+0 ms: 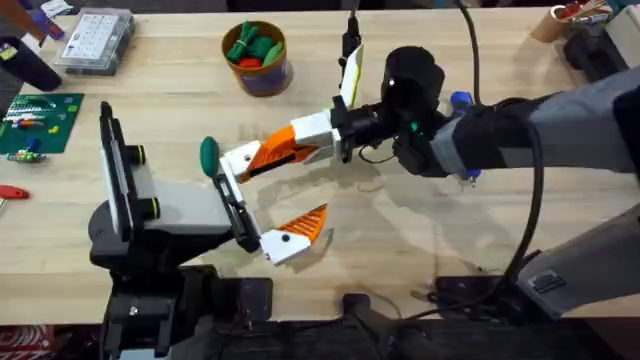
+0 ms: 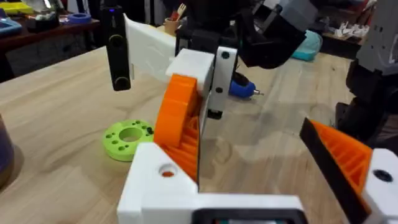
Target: Pick up the gripper from the table and insert it into the empty holder that is missing its gripper. Then pick up a screw, insert it into the mounting hole, and use the screwdriver to tighten it. Finally, clean up the table by picking up the vegetable and placing it into the bucket.
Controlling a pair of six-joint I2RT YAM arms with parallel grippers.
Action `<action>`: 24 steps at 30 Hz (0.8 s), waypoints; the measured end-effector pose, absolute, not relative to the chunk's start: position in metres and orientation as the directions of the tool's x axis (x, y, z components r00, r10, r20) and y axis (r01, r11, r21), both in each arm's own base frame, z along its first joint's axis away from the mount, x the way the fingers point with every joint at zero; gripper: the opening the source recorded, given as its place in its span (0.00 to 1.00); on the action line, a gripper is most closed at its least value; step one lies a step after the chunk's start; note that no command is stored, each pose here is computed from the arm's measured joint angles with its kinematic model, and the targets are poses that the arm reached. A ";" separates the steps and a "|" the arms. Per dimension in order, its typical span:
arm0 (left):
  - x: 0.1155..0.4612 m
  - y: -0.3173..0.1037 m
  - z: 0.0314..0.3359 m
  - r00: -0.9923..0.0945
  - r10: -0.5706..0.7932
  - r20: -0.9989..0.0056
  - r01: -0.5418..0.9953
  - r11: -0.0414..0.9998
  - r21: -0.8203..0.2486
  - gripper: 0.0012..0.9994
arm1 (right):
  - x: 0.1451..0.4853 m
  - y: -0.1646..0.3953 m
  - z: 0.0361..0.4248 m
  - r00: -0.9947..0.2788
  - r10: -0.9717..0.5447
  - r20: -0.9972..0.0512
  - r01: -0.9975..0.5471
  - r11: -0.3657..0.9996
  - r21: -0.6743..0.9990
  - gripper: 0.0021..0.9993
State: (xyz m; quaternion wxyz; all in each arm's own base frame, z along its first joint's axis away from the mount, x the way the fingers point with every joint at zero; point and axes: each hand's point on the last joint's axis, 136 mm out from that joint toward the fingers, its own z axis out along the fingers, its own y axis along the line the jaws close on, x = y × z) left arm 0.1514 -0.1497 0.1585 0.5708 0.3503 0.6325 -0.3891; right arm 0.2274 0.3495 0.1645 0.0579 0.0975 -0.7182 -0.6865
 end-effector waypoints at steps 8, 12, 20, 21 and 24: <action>0.151 -0.150 0.158 -0.103 -0.001 -0.995 0.887 0.452 -0.092 0.99 | 0.227 0.349 0.164 -0.974 -0.221 -0.051 -0.060 0.038 0.997 0.03; 0.150 -0.151 0.158 -0.101 0.001 -0.995 0.893 0.441 -0.090 0.99 | 0.219 0.354 0.164 -0.968 -0.244 -0.051 -0.062 0.038 0.997 0.25; 0.150 -0.151 0.159 -0.084 0.009 -0.996 0.894 0.442 -0.071 0.99 | 0.218 0.355 0.162 -0.969 -0.244 -0.037 -0.050 0.047 0.998 0.46; 0.150 -0.151 0.159 -0.083 0.009 -0.997 0.894 0.442 -0.070 0.99 | 0.219 0.355 0.162 -0.969 -0.244 -0.037 -0.050 0.047 0.998 0.48; 0.150 -0.151 0.159 -0.081 0.011 -0.997 0.895 0.440 -0.068 0.99 | 0.218 0.355 0.162 -0.968 -0.250 -0.039 -0.051 0.045 0.998 0.53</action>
